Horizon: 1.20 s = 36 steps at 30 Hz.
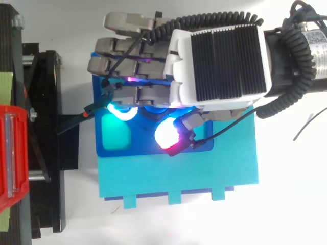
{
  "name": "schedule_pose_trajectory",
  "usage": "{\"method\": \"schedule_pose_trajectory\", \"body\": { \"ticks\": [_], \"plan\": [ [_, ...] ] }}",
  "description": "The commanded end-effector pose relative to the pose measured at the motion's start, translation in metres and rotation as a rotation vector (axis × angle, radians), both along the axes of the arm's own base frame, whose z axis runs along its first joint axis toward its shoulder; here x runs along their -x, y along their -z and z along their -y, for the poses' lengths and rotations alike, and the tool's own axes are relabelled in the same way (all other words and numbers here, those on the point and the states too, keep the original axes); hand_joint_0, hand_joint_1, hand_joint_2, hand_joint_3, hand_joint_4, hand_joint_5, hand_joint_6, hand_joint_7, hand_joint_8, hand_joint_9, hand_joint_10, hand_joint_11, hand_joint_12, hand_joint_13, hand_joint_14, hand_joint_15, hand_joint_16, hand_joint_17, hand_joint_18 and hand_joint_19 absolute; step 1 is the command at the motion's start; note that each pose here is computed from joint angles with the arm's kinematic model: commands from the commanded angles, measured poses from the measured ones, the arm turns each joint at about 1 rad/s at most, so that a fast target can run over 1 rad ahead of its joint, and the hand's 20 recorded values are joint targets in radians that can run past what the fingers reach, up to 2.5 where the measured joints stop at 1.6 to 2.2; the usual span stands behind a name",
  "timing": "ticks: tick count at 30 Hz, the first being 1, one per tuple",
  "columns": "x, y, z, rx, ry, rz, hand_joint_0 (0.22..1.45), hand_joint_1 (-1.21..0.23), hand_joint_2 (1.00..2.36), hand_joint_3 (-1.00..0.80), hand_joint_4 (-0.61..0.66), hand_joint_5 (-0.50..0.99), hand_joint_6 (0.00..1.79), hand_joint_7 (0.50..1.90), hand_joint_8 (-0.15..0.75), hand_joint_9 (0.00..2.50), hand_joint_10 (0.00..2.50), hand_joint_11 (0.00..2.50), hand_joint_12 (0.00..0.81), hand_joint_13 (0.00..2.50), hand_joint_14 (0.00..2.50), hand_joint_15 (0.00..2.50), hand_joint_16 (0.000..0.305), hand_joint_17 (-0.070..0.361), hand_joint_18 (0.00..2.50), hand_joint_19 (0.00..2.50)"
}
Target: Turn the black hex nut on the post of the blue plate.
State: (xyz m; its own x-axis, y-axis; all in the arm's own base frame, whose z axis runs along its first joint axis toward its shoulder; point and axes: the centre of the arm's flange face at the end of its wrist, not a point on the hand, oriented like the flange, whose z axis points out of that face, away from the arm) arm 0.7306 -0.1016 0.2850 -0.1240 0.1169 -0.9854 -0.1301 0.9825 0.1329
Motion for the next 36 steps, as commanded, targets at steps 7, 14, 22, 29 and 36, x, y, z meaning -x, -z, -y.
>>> {"method": "schedule_pose_trajectory", "body": {
  "ticks": [7, 14, 22, 29, 36],
  "plan": [
    [-0.011, -0.037, -0.008, -0.002, -0.008, 0.028, 0.45, -0.71, 1.00, -0.50, 0.14, -0.26, 0.50, 0.82, 0.221, 0.18, 0.00, 0.00, 0.362, 0.16, 0.00, 0.00, 0.054, 0.122, 0.03, 0.02],
    [-0.008, -0.068, -0.017, 0.002, -0.016, -0.032, 0.43, -0.62, 1.00, -0.50, 0.12, -0.27, 0.50, 0.76, 0.215, 0.10, 0.00, 0.00, 0.363, 0.08, 0.00, 0.00, 0.056, 0.126, 0.00, 0.03],
    [0.037, -0.101, -0.015, -0.026, 0.050, -0.035, 0.50, -0.55, 1.00, -0.50, 0.15, -0.23, 0.50, 0.69, 0.190, 0.09, 0.00, 0.00, 0.339, 0.04, 0.00, 0.00, 0.051, 0.115, 0.00, 0.04],
    [0.087, -0.116, -0.011, -0.118, 0.082, 0.005, 0.49, -0.51, 1.00, -0.50, 0.17, -0.22, 0.50, 0.68, 0.190, 0.08, 0.00, 0.00, 0.340, 0.00, 0.00, 0.00, 0.052, 0.116, 0.00, 0.03],
    [0.139, -0.109, -0.007, -0.169, 0.108, 0.074, 0.49, -0.51, 1.00, -0.50, 0.17, -0.22, 0.50, 0.68, 0.190, 0.08, 0.00, 0.00, 0.343, 0.00, 0.00, 0.00, 0.052, 0.117, 0.00, 0.04]
  ]
}}
